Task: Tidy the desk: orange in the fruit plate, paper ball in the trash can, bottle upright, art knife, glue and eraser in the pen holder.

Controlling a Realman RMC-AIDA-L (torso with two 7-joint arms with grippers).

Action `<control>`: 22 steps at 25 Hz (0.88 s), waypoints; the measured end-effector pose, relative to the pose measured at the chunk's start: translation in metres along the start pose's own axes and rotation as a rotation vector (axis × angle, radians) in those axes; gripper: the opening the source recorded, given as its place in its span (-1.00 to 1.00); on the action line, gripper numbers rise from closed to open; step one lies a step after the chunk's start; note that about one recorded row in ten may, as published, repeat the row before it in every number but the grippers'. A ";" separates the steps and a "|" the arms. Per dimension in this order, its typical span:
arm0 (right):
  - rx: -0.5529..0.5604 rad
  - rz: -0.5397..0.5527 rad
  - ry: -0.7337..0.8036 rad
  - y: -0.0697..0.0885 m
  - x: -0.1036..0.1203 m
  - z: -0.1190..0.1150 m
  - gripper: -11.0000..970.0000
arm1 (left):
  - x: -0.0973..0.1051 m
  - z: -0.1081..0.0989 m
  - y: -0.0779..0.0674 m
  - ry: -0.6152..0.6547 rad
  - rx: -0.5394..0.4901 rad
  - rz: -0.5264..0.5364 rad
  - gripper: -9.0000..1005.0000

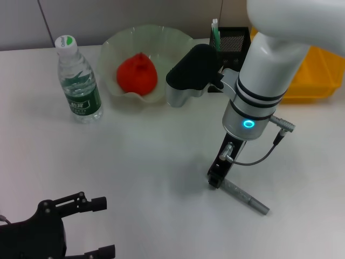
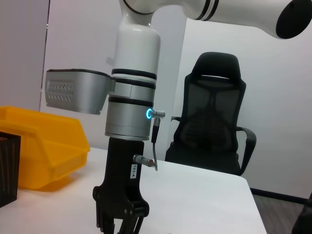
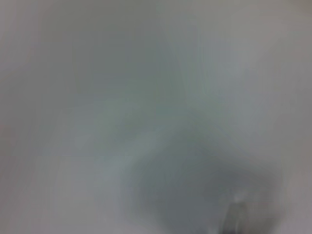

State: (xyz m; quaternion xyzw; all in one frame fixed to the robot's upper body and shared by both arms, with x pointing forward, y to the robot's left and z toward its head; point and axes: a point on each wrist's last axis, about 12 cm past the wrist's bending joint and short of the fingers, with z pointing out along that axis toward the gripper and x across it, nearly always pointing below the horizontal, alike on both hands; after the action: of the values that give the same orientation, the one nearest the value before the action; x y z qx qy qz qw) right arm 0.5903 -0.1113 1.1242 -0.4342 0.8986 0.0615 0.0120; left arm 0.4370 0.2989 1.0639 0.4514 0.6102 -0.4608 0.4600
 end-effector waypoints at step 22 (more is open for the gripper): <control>0.129 0.046 -0.440 -0.046 0.013 -0.119 -0.72 | 0.000 -0.002 -0.001 -0.006 -0.005 -0.001 0.60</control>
State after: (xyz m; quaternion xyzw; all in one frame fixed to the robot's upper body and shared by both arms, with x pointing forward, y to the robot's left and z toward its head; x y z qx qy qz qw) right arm 0.6215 -0.1640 1.2364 -0.3879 0.8862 0.0972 0.2341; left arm 0.4358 0.3002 1.0641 0.4486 0.6102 -0.4609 0.4626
